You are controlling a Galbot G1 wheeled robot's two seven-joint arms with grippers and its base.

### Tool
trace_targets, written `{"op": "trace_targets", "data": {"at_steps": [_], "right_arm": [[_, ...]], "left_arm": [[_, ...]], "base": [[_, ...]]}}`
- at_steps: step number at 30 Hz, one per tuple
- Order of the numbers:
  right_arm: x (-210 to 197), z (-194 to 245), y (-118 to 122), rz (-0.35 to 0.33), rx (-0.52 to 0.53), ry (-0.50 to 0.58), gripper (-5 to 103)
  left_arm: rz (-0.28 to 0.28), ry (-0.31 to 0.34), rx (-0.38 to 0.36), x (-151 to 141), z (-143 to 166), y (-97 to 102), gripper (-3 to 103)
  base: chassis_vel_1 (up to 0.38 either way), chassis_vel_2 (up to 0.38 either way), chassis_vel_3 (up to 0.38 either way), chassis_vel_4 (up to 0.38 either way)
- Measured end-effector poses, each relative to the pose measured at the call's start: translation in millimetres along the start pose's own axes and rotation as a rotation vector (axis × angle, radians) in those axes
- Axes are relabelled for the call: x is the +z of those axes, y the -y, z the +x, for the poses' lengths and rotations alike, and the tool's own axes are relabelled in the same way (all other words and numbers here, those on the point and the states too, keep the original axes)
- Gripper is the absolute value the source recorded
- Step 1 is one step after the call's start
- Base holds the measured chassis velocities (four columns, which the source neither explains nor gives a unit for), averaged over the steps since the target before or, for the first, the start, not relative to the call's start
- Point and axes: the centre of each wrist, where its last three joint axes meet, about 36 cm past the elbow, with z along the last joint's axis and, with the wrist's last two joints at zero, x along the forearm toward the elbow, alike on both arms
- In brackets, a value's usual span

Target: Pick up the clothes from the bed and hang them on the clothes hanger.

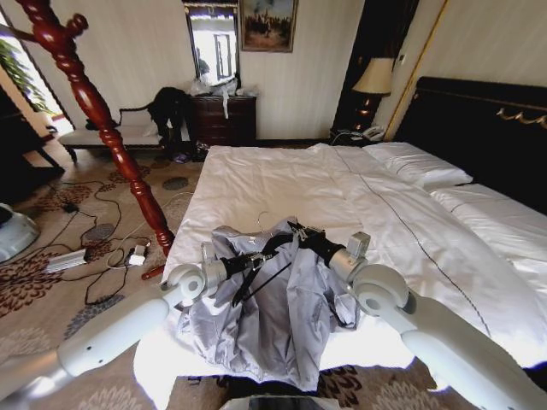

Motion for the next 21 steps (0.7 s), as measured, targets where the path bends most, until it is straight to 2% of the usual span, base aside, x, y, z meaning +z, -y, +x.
{"op": "trace_targets", "data": {"at_steps": [5,14,21], "right_arm": [[5.1,5.3,-5.2,-0.021,0.01,-0.014,0],[12.9,20.8,-10.2,-0.032,0.02,-0.045,0],[20.2,21.4,-14.5,-0.053,0.039,-0.035,0]], "left_arm": [[0.001,0.016,0.005,-5.6,-14.1,1.6,15],[-0.016,0.067,-0.006,-35.7,-31.6,-0.4,15],[-0.008,0.072,0.018,-32.7,-35.4,11.0,15]], "base": [[0.0,0.0,0.0,0.0],[0.0,0.0,0.0,0.0],[0.0,0.0,0.0,0.0]]}}
